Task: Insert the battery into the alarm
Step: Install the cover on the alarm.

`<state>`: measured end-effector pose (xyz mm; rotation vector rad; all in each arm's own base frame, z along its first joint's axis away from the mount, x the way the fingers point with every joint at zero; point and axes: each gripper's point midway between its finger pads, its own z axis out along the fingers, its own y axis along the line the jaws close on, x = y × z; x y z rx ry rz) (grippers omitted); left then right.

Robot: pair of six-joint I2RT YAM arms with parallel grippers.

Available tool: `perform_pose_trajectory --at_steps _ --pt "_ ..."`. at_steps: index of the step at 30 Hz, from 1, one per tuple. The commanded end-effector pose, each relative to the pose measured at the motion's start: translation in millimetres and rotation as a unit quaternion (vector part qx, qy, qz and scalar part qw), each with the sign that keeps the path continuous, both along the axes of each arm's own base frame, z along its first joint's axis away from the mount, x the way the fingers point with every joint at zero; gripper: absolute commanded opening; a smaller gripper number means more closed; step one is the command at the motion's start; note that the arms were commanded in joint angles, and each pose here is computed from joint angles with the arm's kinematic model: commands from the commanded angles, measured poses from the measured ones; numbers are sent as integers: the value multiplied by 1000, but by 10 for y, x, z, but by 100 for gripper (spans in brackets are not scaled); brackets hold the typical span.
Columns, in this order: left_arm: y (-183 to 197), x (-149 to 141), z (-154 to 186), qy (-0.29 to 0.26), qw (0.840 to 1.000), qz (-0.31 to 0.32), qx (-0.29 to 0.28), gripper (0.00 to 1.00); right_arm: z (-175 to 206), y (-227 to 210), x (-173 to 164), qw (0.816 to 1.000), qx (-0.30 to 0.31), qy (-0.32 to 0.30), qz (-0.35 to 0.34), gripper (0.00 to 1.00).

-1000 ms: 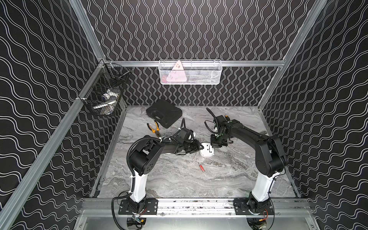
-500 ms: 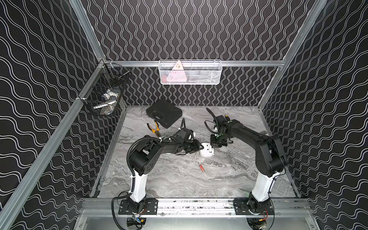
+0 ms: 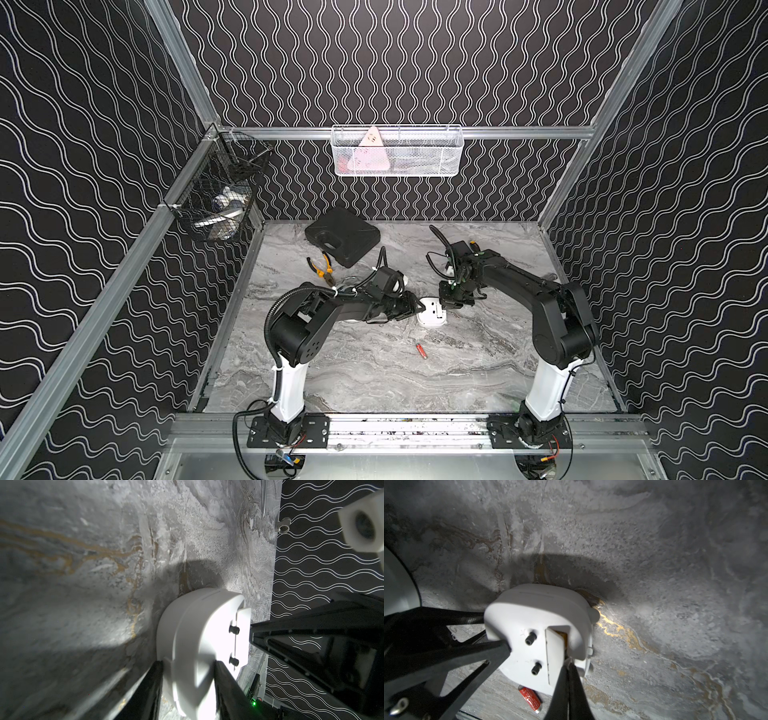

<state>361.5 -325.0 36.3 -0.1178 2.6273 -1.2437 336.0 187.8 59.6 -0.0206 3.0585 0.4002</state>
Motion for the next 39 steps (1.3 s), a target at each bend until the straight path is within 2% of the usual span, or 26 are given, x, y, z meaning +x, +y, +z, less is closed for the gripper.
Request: perform_pose_trajectory --at_steps 1,20,29,39 --pt "184 -167 -289 52 997 11 55 43 2 22 -30 1000 2 3 11 0" --pt "177 -170 -283 53 997 10 52 43 -5 91 -22 1000 2 0 16 0" --pt "175 -173 -287 53 997 10 51 43 -35 69 -31 1000 -3 5 2 11" --pt "171 -177 -282 52 997 9 51 43 29 35 -34 1000 -11 1 -1 17"
